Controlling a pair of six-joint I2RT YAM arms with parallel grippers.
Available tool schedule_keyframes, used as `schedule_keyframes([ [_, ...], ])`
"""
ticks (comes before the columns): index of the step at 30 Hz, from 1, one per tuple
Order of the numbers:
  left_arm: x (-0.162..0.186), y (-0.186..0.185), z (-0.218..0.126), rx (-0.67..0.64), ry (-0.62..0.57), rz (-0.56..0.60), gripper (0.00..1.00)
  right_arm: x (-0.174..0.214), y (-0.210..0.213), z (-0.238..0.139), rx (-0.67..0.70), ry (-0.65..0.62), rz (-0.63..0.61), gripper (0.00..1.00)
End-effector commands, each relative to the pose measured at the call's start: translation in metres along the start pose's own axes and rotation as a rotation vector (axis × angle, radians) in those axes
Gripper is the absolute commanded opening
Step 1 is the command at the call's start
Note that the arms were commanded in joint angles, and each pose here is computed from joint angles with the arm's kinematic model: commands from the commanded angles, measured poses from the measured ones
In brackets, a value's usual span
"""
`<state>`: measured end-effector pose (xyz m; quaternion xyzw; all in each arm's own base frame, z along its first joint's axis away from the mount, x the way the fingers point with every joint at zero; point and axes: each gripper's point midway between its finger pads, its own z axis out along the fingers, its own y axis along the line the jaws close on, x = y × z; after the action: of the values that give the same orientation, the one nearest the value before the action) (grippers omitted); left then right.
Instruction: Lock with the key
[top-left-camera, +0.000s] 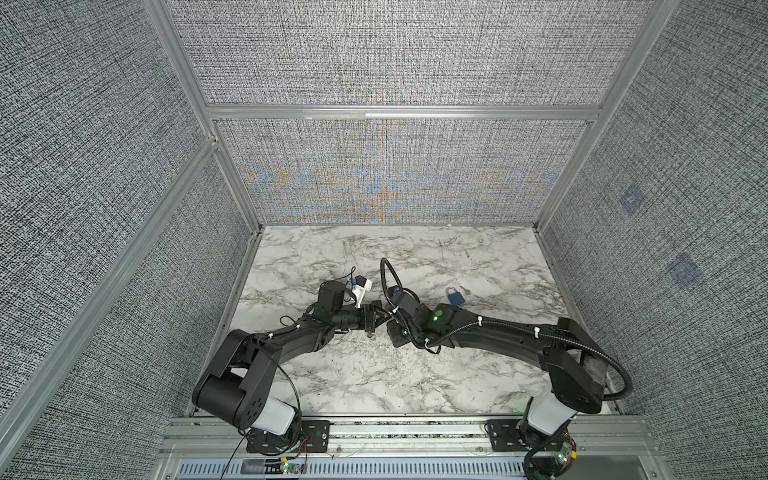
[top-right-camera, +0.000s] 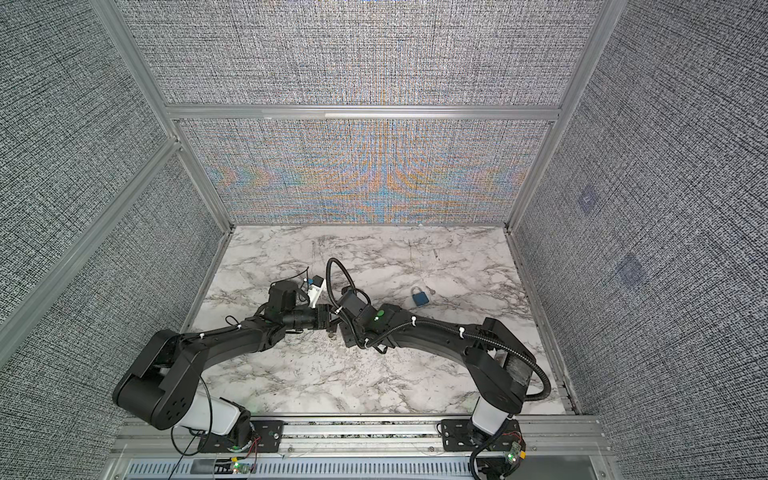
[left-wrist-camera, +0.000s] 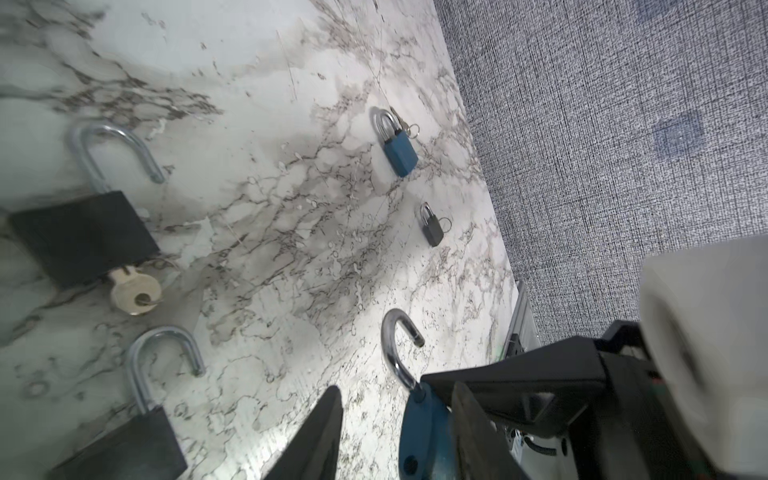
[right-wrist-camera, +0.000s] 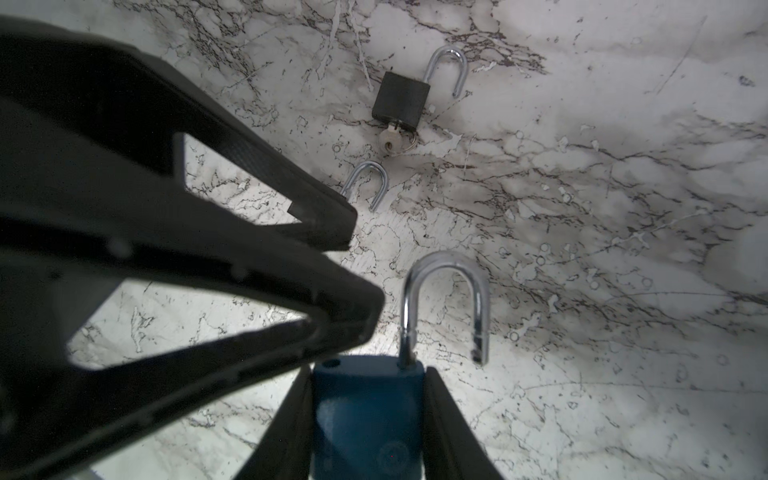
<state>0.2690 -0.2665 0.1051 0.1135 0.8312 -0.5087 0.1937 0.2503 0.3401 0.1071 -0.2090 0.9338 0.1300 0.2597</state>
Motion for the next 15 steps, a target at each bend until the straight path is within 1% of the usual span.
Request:
schedule_keyframes([
  [1, 0.001, -0.008, 0.005, 0.041, 0.013, 0.029, 0.45, -0.001, -0.002, -0.005, 0.004, -0.007, 0.003, 0.27],
  [8, 0.001, -0.019, 0.015, 0.072, 0.027, 0.054, 0.42, 0.001, -0.002, -0.009, 0.002, -0.005, 0.001, 0.27],
  [15, 0.001, -0.020, 0.022, 0.084, 0.038, 0.049, 0.37, 0.000, 0.000, -0.010, -0.001, -0.008, 0.003, 0.27],
])
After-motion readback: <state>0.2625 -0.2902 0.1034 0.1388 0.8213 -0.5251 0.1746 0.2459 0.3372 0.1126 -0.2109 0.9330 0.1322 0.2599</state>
